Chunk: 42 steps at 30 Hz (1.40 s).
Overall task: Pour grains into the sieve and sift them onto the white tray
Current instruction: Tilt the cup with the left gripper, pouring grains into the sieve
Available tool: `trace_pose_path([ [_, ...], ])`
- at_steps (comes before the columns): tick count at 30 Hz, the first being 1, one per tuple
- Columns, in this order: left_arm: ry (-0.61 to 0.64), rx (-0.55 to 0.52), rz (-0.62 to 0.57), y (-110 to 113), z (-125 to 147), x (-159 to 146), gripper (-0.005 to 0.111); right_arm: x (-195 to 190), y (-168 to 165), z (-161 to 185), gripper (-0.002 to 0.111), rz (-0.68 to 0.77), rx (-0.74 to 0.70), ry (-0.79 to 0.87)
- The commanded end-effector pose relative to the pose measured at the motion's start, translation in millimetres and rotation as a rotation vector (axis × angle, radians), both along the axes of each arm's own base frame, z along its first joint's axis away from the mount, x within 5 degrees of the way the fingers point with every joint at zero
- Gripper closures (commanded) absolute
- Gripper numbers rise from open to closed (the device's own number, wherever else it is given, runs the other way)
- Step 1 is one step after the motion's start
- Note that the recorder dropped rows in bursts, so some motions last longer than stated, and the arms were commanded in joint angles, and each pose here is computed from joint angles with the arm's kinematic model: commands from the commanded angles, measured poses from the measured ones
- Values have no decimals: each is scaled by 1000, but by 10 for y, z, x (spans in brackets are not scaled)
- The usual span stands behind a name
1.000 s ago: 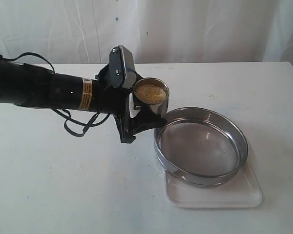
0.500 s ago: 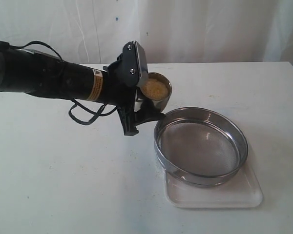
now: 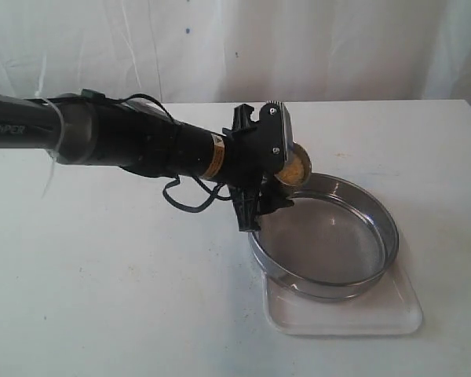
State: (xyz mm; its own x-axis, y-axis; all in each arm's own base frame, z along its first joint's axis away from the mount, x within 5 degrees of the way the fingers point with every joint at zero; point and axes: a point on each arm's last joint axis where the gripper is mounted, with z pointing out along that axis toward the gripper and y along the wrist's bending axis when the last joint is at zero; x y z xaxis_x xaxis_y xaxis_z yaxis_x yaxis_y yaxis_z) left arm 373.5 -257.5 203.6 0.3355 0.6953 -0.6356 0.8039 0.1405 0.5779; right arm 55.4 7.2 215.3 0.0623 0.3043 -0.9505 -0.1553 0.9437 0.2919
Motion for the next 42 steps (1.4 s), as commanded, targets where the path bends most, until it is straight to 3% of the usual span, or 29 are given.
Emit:
trace_pose_path([
  [1, -112, 90, 18, -142, 30, -38, 107, 2, -2, -1, 108, -5, -4, -4],
  [7, -330, 297, -7, -360, 33, -174, 107, 2, -2, -1, 108, -5, -4, -4],
  [15, -492, 486, -12, -343, 50, -158, 107, 2, -2, -1, 108, -5, -4, -4],
  [21, -538, 542, -72, -403, 4, -197, 107, 2, -2, -1, 108, -5, -4, -4],
  [28, -637, 751, -157, -509, -246, -247, 107, 2, -2, -1, 108, -5, -4, -4],
  [34, -663, 779, -198, -573, -278, -299, 107, 2, -2, -1, 108, -5, -4, -4],
  [42, -767, 945, -252, -582, -282, -319, 107, 2, -2, -1, 108, -5, -4, -4],
])
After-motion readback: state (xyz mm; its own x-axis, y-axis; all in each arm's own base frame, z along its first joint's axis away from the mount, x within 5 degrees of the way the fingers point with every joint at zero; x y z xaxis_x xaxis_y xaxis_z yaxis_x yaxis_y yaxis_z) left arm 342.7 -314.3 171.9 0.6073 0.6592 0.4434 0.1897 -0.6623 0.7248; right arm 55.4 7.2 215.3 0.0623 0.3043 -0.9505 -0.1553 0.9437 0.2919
